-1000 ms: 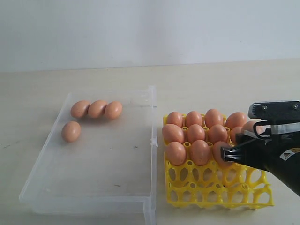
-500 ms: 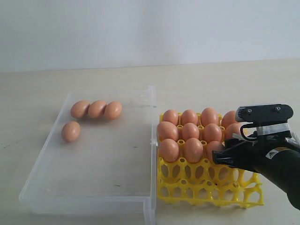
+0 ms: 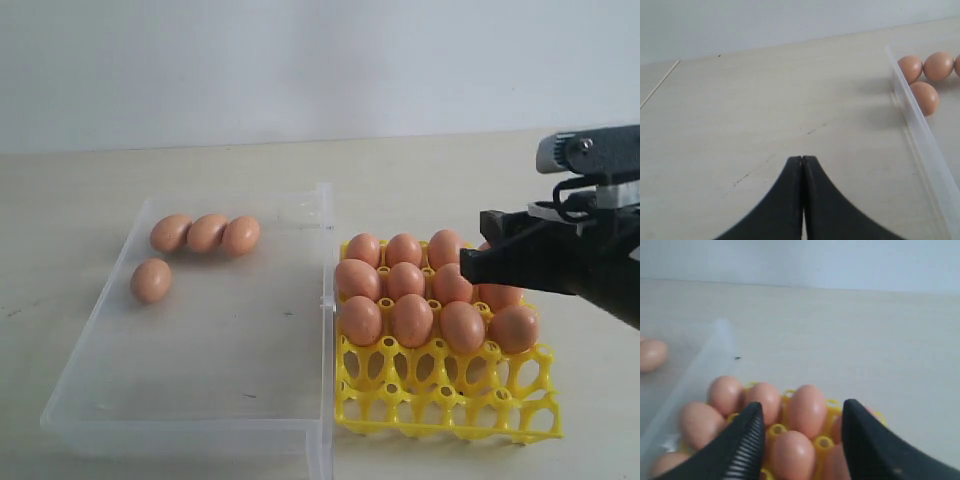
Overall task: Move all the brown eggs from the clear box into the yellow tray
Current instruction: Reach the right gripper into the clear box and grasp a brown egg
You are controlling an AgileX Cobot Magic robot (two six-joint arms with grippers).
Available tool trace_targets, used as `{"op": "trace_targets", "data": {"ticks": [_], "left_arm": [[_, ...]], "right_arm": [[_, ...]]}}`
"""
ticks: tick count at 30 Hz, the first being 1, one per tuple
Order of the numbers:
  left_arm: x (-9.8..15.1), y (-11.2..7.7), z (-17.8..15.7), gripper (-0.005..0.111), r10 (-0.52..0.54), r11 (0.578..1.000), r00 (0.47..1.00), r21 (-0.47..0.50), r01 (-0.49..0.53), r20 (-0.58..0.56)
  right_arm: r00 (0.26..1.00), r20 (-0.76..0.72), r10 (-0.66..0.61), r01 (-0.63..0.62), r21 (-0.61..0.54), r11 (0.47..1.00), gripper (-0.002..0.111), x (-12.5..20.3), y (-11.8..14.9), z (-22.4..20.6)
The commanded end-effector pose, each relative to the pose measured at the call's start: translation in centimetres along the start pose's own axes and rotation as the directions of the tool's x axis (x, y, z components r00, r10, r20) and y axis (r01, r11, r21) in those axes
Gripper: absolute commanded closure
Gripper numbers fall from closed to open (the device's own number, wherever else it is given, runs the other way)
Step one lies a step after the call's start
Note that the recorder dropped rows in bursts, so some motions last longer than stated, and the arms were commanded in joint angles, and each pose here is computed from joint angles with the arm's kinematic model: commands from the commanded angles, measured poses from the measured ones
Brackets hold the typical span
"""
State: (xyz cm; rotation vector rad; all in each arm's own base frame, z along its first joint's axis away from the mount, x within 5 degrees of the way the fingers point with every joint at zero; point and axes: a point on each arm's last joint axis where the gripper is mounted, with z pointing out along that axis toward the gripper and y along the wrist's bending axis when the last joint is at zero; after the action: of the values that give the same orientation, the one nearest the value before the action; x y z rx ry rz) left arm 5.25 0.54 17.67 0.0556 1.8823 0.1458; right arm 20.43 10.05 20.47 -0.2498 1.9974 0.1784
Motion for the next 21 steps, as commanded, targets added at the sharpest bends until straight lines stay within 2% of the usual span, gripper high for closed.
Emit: {"op": "trace_targets", "data": {"ticks": [1, 3, 7, 11, 14, 18, 21], "left_arm": [[-0.2, 0.0, -0.1, 0.107, -0.005, 1.0, 1.0, 0.005, 0.005, 0.019], [-0.2, 0.0, -0.1, 0.107, -0.005, 1.0, 1.0, 0.005, 0.005, 0.019], [-0.2, 0.0, -0.1, 0.107, -0.005, 1.0, 1.0, 0.005, 0.005, 0.019], [-0.2, 0.0, -0.1, 0.107, -0.005, 1.0, 1.0, 0.005, 0.005, 0.019], [-0.2, 0.0, -0.1, 0.107, -0.005, 1.0, 1.0, 0.005, 0.005, 0.019], [-0.2, 0.0, -0.1, 0.107, -0.005, 1.0, 1.0, 0.005, 0.005, 0.019], [-0.2, 0.0, -0.1, 0.107, -0.005, 1.0, 1.0, 0.005, 0.005, 0.019]], "right_arm": [[0.988, -0.081, -0.13, 0.11, -0.211, 0.971, 0.091, -2.3, 2.4, 0.0], [0.977, -0.127, -0.171, 0.133, -0.263, 0.956, 0.107, -3.5, 3.4, 1.1], [0.943, -0.237, -0.235, 0.152, -0.32, 0.935, 0.108, -5.7, 6.2, 5.0], [0.908, -0.381, -0.175, 0.046, -0.324, 0.945, 0.106, -7.0, 10.3, 9.5], [0.893, -0.422, -0.158, 0.01, -0.332, 0.943, 0.094, -7.4, 12.9, 13.0], [0.871, -0.48, -0.103, -0.084, -0.352, 0.932, 0.063, -7.8, 16.2, 16.4], [0.845, -0.524, -0.112, -0.12, -0.388, 0.914, 0.05, -7.3, 18.6, 18.3]]}}
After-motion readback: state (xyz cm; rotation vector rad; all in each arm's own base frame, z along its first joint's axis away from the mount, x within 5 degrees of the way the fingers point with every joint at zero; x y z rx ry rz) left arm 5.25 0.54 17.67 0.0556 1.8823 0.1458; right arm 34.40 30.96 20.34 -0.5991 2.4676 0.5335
